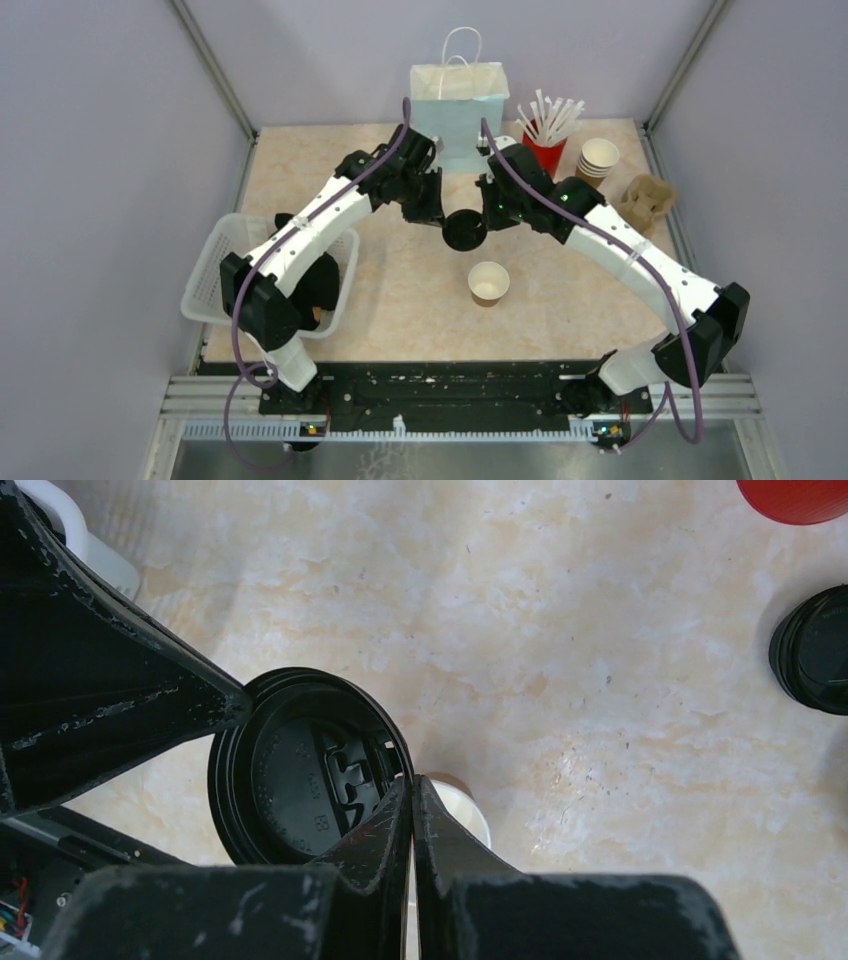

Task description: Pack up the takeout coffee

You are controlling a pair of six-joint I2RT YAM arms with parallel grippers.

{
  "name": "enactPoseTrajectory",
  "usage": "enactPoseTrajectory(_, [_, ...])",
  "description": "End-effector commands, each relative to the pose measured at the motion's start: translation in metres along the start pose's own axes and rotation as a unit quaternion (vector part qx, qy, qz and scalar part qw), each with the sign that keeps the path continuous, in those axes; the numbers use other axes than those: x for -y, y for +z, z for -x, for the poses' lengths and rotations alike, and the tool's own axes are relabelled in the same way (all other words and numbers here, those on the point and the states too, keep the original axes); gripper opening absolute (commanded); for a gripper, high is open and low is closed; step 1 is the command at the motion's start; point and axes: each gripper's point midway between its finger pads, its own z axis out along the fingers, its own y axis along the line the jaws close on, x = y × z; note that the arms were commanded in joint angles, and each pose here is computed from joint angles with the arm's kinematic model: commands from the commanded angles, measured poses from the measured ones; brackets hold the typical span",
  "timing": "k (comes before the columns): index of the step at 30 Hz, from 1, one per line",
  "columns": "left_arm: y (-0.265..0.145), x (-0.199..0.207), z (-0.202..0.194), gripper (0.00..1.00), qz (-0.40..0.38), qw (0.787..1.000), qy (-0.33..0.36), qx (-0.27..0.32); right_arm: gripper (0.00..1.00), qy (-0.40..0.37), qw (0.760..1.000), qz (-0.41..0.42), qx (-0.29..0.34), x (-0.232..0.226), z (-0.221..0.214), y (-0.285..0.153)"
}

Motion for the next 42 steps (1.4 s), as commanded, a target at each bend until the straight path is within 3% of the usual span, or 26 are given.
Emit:
enactPoseTrajectory(1, [-0.002,0.0,0.001,0.0,0.0,1.0,0.006,0.006,0.0,0.01,0.999,0.024,0.029,-0.015,0.021,-0.012])
enactPoseTrajectory(5, [-0.007,-0.001,0.002,0.0,-0.001,1.0,-0.001,0.007,0.0,0.013,0.999,0.029,0.029,-0.017,0.022,-0.017])
enactPoseTrajectory(10, [-0.017,-0.004,0.003,0.0,-0.024,0.999,-0.031,-0.003,0.37,0.031,0.998,0.032,0.037,-0.014,0.029,-0.036])
enactPoseTrajectory(17, [-0.039,0.008,0.006,0.0,-0.147,0.984,-0.097,-0.03,0.7,0.126,0.983,0.11,0.081,-0.001,0.051,-0.083])
enactPoseTrajectory(20, [-0.051,0.02,0.003,0.0,-0.228,0.963,-0.139,-0.039,0.8,0.18,0.957,0.198,0.108,-0.001,0.055,-0.098])
enactPoseTrajectory(23, [-0.069,0.038,0.004,0.0,-0.33,0.925,-0.18,-0.048,0.88,0.219,0.921,0.29,0.139,-0.012,0.06,-0.117])
enactPoseTrajectory(24, [-0.075,0.044,0.005,0.0,-0.362,0.911,-0.191,-0.048,0.96,0.23,0.908,0.318,0.147,-0.016,0.062,-0.123])
enactPoseTrajectory(29, [-0.106,0.066,0.019,0.0,-0.461,0.86,-0.215,-0.029,0.99,0.233,0.862,0.41,0.187,-0.035,0.076,-0.148])
enactPoseTrajectory(34, [-0.123,0.076,0.028,0.0,-0.496,0.839,-0.223,-0.027,0.99,0.234,0.833,0.46,0.199,-0.044,0.081,-0.155])
enactPoseTrajectory(42, [-0.132,0.082,0.035,0.0,-0.519,0.818,-0.243,-0.044,0.99,0.186,0.813,0.497,0.24,-0.06,0.092,-0.164])
